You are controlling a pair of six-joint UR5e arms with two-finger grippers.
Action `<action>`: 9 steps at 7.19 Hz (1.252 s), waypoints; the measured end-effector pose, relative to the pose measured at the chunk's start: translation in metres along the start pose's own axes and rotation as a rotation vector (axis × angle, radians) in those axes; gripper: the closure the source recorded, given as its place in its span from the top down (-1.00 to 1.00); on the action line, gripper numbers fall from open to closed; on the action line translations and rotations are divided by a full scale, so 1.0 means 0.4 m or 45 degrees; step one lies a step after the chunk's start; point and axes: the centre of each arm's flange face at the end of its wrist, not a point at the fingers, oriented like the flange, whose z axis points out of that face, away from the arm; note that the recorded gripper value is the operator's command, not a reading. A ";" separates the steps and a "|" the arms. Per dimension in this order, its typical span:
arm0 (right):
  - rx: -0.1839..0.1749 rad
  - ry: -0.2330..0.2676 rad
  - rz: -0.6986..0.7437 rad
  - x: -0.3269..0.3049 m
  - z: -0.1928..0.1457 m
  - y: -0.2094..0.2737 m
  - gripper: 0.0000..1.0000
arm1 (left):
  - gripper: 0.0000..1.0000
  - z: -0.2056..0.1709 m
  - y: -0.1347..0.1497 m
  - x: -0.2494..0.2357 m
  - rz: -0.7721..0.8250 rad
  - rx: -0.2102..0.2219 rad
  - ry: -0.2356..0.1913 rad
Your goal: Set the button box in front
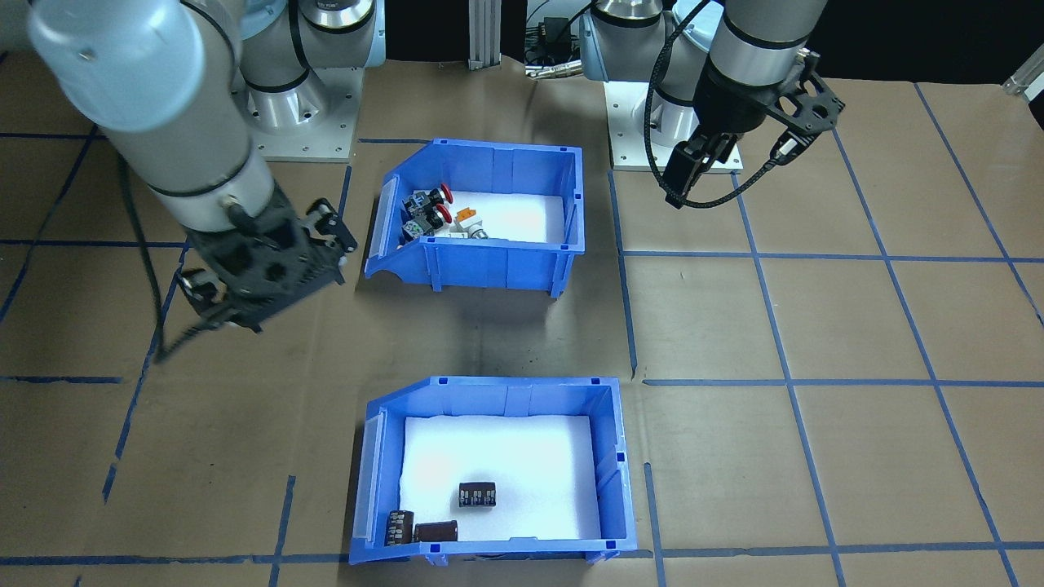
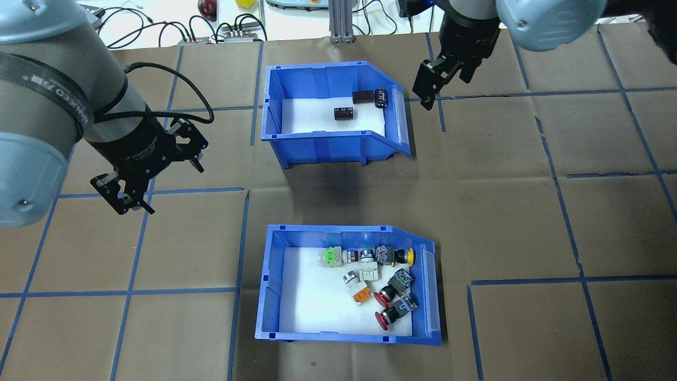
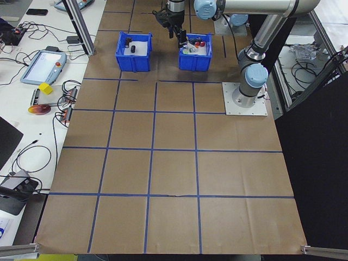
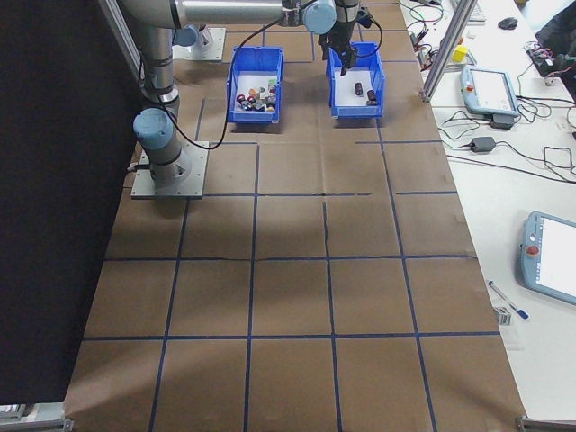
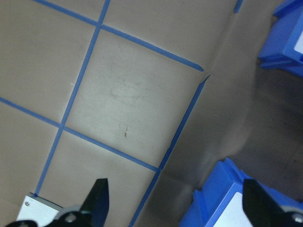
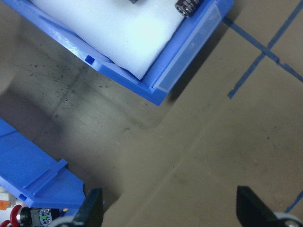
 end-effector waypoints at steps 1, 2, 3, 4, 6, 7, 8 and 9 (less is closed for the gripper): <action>-0.002 0.002 -0.201 -0.038 0.022 -0.058 1.00 | 0.99 0.036 0.057 -0.004 -0.170 -0.011 -0.022; -0.001 0.000 -0.382 -0.081 0.048 -0.108 1.00 | 0.99 0.067 0.124 0.003 -0.313 -0.010 -0.039; 0.006 0.001 -0.516 -0.131 0.085 -0.157 1.00 | 0.99 0.084 0.195 0.014 -0.437 0.000 -0.041; 0.017 0.016 -0.635 -0.192 0.128 -0.208 1.00 | 0.99 0.104 0.268 0.019 -0.552 0.007 -0.052; 0.012 0.028 -0.832 -0.297 0.215 -0.280 1.00 | 0.99 0.209 0.397 -0.005 -0.648 0.003 -0.070; -0.001 0.027 -0.905 -0.330 0.249 -0.300 1.00 | 0.99 0.272 0.435 -0.026 -0.698 -0.032 -0.027; -0.006 0.028 -0.952 -0.356 0.288 -0.319 1.00 | 0.99 0.320 0.474 -0.054 -0.738 -0.072 0.012; -0.009 0.028 -0.980 -0.379 0.334 -0.340 1.00 | 0.98 0.350 0.520 -0.080 -0.777 -0.101 0.023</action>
